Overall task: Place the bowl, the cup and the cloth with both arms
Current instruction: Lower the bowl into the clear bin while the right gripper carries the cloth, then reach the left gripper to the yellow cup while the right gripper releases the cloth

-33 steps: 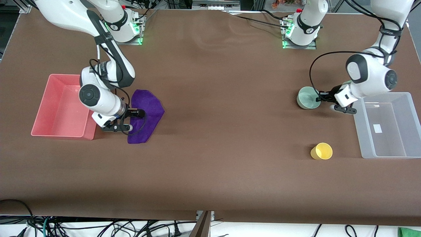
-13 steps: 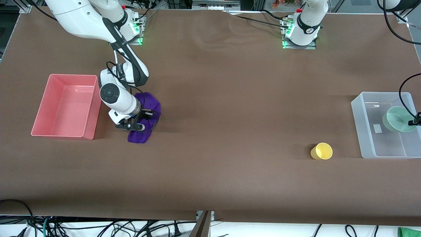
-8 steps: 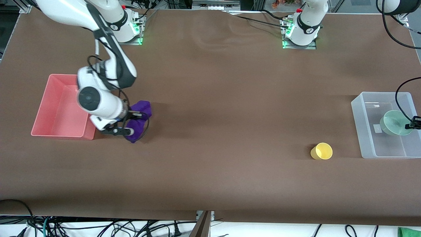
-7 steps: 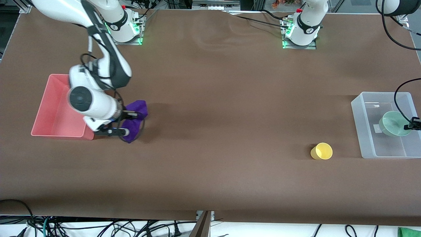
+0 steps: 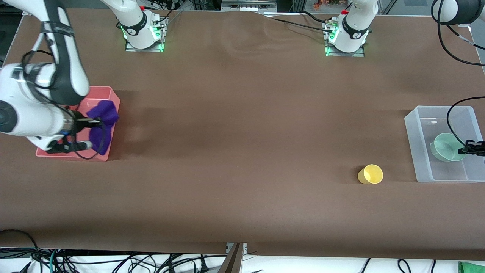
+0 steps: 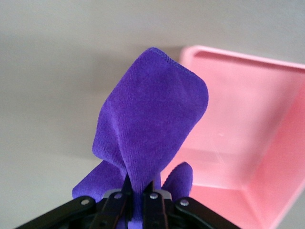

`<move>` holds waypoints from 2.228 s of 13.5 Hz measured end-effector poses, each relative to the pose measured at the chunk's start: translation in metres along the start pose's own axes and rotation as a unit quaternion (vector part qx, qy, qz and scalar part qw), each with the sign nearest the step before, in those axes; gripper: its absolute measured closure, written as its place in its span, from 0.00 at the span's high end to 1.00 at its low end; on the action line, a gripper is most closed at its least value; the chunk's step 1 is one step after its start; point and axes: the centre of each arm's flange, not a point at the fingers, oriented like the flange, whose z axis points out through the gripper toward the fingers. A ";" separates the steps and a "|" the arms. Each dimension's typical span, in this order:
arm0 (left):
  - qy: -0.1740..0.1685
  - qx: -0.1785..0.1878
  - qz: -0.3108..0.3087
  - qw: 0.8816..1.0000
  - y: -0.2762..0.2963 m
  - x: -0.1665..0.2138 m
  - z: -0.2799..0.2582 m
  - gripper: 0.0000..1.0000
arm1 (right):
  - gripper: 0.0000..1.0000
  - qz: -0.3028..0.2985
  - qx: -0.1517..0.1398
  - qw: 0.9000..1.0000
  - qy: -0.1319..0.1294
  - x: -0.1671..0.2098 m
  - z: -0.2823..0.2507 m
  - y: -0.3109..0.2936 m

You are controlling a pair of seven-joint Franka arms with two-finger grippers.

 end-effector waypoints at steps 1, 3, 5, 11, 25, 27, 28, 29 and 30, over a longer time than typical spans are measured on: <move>-0.004 -0.004 -0.001 1.000 0.000 -0.001 0.010 0.03 | 0.11 -0.005 0.002 1.000 -0.006 -0.007 -0.001 0.019; -0.008 -0.009 -0.006 1.000 -0.004 -0.009 0.033 0.03 | 0.11 -0.014 0.005 1.000 -0.014 -0.018 0.001 0.050; -0.011 -0.013 -0.006 1.000 -0.010 -0.021 0.051 0.03 | 0.11 -0.023 0.001 0.999 -0.025 -0.027 0.009 0.073; 0.013 0.007 0.025 1.000 -0.006 -0.013 0.008 0.59 | 0.11 -0.049 0.000 0.998 -0.035 -0.044 0.090 0.110; 0.054 -0.034 -0.075 0.995 0.237 0.146 -0.042 1.00 | 0.68 -0.072 -0.043 0.995 0.049 -0.038 0.152 0.120; 0.078 -0.034 -0.100 0.991 0.239 0.153 -0.015 0.99 | 0.89 -0.074 -0.038 0.996 0.045 -0.033 0.110 0.118; 0.082 -0.033 -0.113 0.990 0.242 0.157 0.000 0.96 | 0.99 -0.075 -0.033 0.996 0.040 -0.030 0.083 0.112; 0.082 -0.033 -0.123 0.989 0.251 0.163 0.016 0.96 | 1.00 -0.074 -0.030 0.996 0.038 -0.026 0.056 0.101; 0.081 -0.032 -0.129 0.988 0.263 0.168 0.032 0.86 | 1.00 -0.069 -0.029 0.996 0.041 -0.023 0.031 0.088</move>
